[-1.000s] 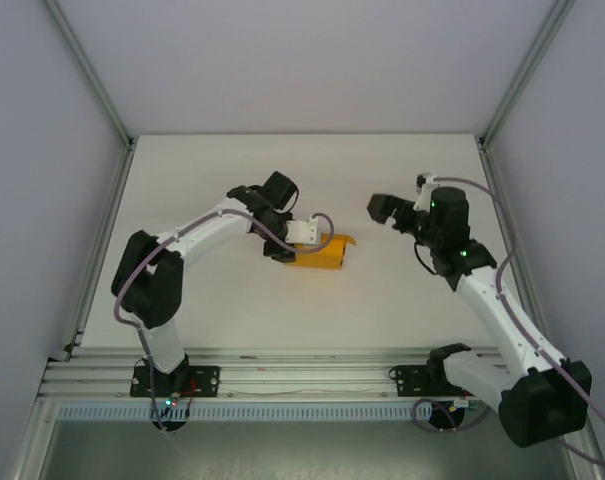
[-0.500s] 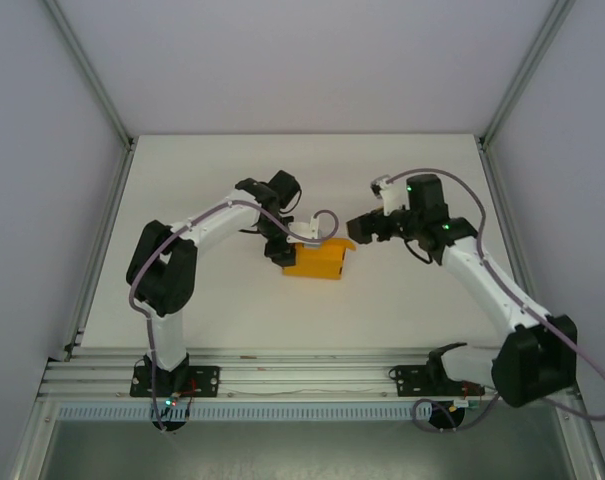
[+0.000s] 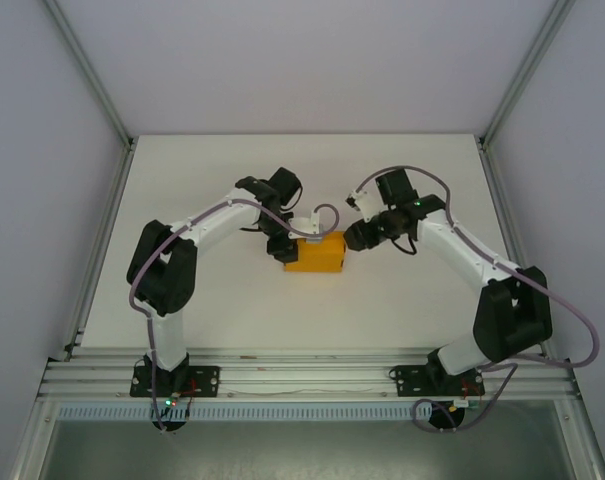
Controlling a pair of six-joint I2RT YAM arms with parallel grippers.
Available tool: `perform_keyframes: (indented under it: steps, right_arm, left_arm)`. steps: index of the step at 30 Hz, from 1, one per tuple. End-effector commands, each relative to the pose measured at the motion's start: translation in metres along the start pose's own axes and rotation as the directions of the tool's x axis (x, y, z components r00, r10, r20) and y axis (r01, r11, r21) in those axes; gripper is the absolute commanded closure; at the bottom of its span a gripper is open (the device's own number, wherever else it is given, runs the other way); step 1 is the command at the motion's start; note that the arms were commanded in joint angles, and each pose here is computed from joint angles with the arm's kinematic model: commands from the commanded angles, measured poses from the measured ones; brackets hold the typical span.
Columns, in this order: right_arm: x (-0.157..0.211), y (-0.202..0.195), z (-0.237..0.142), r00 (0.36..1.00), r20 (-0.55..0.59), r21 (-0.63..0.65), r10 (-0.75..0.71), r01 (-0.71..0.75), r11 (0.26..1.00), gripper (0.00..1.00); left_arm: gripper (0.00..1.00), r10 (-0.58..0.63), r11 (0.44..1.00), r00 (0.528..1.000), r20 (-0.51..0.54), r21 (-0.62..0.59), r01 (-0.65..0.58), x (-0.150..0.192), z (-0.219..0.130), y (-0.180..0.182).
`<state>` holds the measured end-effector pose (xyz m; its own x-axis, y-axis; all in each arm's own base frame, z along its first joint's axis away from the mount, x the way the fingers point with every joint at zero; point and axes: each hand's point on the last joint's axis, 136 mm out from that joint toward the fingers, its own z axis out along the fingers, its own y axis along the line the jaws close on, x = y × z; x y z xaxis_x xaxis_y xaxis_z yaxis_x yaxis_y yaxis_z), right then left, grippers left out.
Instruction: Assemble paper box
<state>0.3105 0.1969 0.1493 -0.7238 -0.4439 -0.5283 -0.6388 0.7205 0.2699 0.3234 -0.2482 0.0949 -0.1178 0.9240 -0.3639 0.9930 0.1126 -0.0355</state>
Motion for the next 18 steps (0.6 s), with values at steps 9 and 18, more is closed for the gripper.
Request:
perform_keyframes:
  steps: [9, 18]
  right_arm:
    - [-0.017, -0.008, 0.007, 1.000, 0.006, 0.039, -0.014, 0.014, 0.999, 0.84]
    - [-0.048, -0.016, 0.002, 0.923, 0.242, 0.122, 0.300, -0.335, 0.934, 1.00]
  left_arm:
    - [0.59, -0.039, 0.999, 0.999, -0.004, -0.029, 0.039, -0.002, 0.003, 0.014]
    - [0.59, -0.114, 0.990, 0.993, -0.010, -0.085, 0.113, -0.009, 0.009, 0.037]
